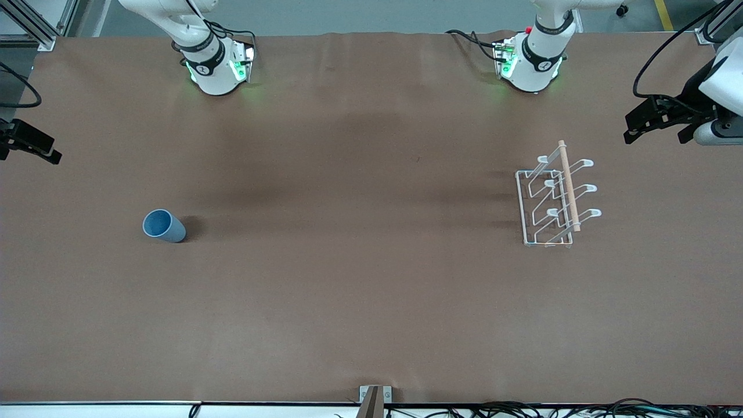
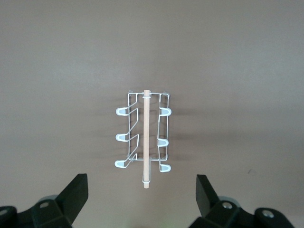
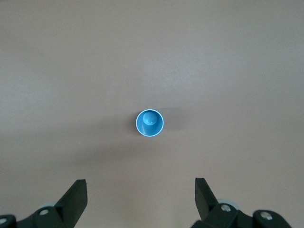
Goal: Hang cup on cup holder
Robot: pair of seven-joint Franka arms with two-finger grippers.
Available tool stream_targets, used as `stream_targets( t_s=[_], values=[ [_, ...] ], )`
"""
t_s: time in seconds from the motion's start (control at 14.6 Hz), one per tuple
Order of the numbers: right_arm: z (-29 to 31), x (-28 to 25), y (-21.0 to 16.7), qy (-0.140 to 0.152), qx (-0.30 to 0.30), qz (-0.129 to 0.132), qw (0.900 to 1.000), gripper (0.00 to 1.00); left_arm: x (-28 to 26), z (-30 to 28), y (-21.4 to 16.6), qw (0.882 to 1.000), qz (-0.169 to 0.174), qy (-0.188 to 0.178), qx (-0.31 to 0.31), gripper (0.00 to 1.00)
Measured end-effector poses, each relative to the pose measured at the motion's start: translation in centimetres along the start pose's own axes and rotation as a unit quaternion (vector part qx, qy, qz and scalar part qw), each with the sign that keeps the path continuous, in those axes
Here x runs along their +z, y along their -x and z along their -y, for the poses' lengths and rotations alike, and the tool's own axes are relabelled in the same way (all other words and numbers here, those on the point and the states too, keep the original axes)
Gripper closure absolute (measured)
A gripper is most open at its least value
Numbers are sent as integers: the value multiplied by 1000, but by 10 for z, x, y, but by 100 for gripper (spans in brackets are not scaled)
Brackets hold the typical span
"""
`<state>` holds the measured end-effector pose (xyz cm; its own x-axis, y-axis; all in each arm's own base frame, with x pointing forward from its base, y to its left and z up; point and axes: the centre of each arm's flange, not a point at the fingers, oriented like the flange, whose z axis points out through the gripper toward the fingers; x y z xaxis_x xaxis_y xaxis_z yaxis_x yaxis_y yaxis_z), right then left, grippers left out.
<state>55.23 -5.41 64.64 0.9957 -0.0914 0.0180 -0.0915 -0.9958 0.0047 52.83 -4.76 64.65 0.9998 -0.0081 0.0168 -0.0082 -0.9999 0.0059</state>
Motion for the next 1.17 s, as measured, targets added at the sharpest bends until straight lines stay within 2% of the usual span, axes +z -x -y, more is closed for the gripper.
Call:
stream_targets(
  t_s=[0.48, 0.82, 1.17],
  values=[
    [0, 0, 0, 0, -2, 1, 1000, 0, 0, 0, 0, 1000, 0, 0, 0, 0],
    [-1, 6, 1, 0, -4, 11, 1000, 0, 0, 0, 0, 1000, 0, 0, 0, 0],
    [-3, 67, -19, 1, -13, 35, 999, 0, 0, 0, 0, 1000, 0, 0, 0, 0]
  ],
)
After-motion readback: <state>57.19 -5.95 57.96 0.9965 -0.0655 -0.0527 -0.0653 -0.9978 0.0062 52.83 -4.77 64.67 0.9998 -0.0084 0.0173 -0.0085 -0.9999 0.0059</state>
